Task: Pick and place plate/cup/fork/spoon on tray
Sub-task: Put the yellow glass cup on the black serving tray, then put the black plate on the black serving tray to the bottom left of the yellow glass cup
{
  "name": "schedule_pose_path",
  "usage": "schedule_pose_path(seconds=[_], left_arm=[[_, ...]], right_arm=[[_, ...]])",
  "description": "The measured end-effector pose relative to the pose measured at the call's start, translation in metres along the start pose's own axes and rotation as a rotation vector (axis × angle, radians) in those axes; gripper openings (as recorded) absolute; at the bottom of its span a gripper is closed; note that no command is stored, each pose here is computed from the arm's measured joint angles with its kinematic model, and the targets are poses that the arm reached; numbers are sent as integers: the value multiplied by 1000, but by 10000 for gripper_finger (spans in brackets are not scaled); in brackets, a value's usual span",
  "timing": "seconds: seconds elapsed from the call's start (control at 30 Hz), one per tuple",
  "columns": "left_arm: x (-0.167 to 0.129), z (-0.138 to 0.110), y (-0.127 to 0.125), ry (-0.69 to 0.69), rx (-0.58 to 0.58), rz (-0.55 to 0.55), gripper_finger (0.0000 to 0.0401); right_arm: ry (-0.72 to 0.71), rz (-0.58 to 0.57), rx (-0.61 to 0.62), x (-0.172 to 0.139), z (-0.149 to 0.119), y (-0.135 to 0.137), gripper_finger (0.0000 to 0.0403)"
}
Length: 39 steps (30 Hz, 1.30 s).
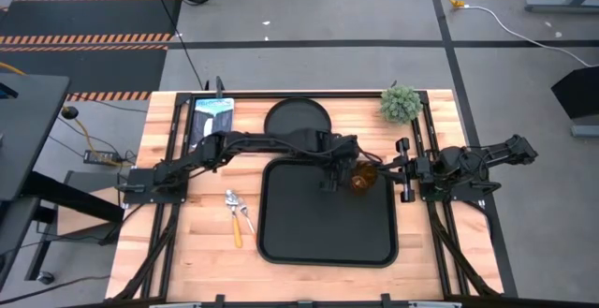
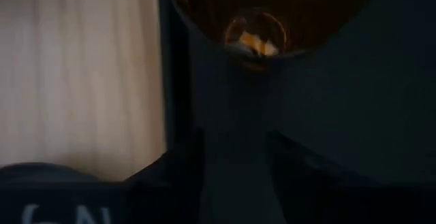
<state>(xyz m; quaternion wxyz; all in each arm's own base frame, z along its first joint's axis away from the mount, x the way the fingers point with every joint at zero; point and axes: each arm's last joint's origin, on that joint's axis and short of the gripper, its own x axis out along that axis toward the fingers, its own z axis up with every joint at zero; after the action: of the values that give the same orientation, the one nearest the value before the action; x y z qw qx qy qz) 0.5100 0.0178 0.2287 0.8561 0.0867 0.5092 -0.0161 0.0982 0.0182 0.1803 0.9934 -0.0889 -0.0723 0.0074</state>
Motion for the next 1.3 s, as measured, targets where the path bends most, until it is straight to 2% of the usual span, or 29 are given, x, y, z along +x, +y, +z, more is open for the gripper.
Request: schedule_pose_path(seconds=[0.23,0.53,0.77,0.93,1.17,1.3], left_arm=[[21,-1,-17,-70,-5,-33,122],[21,9,-23,-170,-90,-32,59],[19,16,-21,-247,-139,-6,38],[18,20,-20,-289,-88,13,30],[20,12,-23,-199,36,-1,29],[21,-1,-12,-56,62,103,28]], right_arm=[[-1,0,0,0,0,0,45],[-2,0,0,0,0,0,45],[-2,-1,0,0,0,0,45],[-2,-1,0,0,0,0,45],[-2,0,0,0,0,0,45],[-2,0,0,0,0,0,45]])
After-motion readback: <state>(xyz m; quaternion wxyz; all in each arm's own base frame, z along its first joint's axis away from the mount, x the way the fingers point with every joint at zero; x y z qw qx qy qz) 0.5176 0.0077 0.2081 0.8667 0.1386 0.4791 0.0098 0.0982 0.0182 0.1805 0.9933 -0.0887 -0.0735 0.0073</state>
